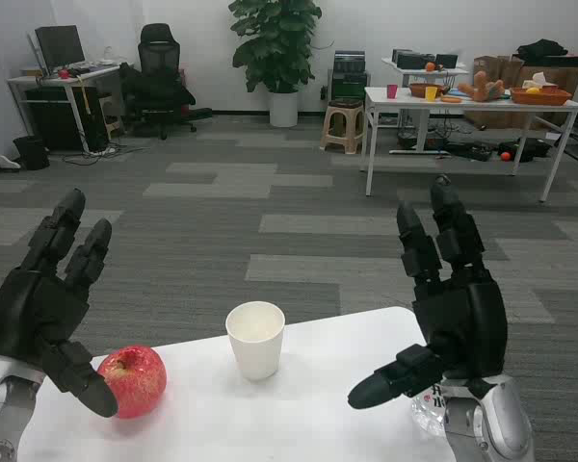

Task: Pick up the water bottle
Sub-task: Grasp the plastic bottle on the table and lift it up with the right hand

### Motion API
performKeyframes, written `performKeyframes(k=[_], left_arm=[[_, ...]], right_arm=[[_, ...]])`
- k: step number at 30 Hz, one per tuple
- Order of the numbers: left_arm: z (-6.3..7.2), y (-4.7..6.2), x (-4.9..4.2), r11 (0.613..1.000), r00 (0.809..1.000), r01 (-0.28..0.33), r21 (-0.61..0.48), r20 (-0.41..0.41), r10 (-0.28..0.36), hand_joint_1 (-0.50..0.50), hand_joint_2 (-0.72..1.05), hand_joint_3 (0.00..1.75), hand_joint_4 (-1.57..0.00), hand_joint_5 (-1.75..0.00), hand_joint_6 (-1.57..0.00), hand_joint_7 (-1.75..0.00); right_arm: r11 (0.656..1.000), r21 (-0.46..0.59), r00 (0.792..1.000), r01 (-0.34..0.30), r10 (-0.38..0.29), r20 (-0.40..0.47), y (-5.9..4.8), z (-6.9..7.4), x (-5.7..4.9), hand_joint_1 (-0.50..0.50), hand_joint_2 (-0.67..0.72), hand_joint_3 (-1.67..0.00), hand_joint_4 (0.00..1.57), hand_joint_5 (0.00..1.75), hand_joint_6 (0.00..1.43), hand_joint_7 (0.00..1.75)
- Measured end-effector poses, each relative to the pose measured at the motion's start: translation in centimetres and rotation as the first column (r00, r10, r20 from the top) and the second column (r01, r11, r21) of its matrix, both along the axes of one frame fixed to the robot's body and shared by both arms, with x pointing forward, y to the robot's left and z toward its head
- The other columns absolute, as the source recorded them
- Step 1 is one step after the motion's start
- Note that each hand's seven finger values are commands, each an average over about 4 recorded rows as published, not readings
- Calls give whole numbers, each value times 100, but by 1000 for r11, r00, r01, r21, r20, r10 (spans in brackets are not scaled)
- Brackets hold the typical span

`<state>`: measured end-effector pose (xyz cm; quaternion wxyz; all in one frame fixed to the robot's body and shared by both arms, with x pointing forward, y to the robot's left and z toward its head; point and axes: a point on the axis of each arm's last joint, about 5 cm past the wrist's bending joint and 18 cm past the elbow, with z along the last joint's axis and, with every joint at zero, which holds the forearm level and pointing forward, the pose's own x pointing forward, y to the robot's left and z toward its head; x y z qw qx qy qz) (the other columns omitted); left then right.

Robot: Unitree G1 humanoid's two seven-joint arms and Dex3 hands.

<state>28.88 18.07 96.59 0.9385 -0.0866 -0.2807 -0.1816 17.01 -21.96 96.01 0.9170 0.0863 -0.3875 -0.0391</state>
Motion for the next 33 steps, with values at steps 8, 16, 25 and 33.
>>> performKeyframes(k=[8,16,25,33], left_arm=[[10,-165,18,999,999,35,-42,14,-35,-50,-55,9,0,0,0,0],[117,-225,52,997,997,51,-50,56,-48,-50,-55,9,0,0,0,0],[118,-226,52,997,997,51,-50,57,-48,-50,-55,9,0,0,0,0],[118,-223,53,997,997,49,-51,57,-46,-50,-55,9,0,0,0,0]], right_arm=[[973,187,969,137,-171,180,182,-156,146,-46,53,-8,0,0,0,0],[962,234,950,140,-197,241,218,-146,167,-46,53,-8,0,0,0,0],[962,234,951,138,-195,240,224,-147,168,-46,53,-8,0,0,0,0],[962,234,949,143,-200,243,214,-143,166,-46,50,-8,0,0,0,0]])
